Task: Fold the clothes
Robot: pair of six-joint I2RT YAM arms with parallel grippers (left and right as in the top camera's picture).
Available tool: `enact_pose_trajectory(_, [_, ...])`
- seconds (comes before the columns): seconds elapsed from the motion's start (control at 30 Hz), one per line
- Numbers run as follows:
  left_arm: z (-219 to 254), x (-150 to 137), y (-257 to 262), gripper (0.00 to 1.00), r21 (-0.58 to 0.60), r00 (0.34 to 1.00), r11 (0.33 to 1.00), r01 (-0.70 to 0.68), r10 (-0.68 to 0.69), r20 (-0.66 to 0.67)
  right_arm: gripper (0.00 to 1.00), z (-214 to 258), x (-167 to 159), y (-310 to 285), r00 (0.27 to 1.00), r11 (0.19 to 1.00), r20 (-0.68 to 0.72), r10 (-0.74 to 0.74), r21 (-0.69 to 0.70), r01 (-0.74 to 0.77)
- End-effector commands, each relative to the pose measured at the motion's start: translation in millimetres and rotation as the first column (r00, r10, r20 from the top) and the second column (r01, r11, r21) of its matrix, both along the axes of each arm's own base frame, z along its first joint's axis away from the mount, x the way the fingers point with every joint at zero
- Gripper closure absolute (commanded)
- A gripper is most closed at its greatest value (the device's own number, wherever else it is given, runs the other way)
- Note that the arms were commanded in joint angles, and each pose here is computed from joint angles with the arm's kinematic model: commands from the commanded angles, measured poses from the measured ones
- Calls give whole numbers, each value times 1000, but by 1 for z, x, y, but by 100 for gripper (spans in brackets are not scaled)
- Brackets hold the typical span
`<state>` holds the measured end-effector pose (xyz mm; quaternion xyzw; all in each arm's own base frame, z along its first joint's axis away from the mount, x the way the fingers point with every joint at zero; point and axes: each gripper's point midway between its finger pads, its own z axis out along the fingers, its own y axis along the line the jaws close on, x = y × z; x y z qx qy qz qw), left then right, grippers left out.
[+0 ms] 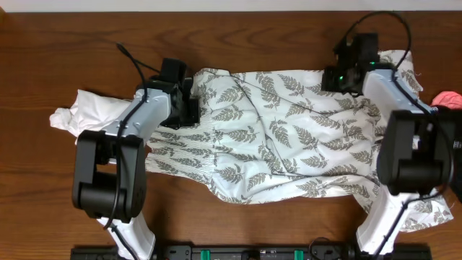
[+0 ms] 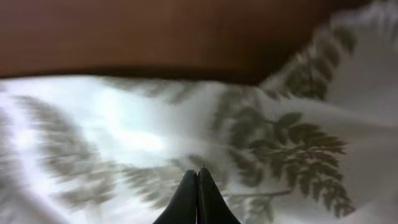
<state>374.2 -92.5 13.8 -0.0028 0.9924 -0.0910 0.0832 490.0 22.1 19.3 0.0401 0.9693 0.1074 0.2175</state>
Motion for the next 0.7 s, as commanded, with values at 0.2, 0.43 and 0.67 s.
enact_pose_trajectory(0.2, [-38,-28,13,85,67,993,998,-4,12,-120,99,-62,5,-66,983,957,-26,-182,-232,171])
enact_pose_trajectory(0.43, [-40,-34,25,84,132,990,991,-7,26,-141,99,-102,-3,-137,945,911,-28,-325,-279,305])
enact_pose_trajectory(0.67, [-39,-19,38,84,205,996,978,-23,39,-75,94,-74,16,-154,979,956,53,-198,-209,205])
